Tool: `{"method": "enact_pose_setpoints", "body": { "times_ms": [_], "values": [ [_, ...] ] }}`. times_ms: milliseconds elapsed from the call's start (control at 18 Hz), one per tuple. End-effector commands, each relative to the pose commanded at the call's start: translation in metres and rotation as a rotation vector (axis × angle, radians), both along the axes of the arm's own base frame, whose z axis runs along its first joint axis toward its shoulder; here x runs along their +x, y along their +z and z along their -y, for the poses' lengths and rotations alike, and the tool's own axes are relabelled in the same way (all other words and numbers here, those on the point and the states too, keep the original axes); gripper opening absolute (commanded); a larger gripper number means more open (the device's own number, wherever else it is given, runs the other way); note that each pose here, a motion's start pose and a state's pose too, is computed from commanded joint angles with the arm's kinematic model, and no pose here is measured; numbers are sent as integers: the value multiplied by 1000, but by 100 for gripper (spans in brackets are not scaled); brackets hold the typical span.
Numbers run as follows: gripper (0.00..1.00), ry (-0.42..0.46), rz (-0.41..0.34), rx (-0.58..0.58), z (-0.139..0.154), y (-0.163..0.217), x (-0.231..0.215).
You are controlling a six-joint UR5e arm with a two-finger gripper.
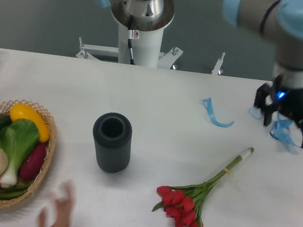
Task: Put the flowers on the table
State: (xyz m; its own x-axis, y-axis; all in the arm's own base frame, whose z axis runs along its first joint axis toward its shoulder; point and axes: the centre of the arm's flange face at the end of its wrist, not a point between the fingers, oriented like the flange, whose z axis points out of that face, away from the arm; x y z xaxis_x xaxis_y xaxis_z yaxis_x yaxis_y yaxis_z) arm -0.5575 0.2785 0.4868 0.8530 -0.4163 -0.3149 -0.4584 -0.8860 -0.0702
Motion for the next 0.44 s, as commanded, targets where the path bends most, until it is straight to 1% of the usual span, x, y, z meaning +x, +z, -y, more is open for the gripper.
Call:
{"method": "enact_pose_setpoints", "body": {
  "times_ms": [222,278,333,444],
  "values": [
    [100,-147,21,-46,33,-2,-5],
    [100,-163,16,-47,43,1,-7],
    [100,-179,15,-45,47,2,-7],
    [100,-185,27,-35,48,-2,-4]
  ]
}}
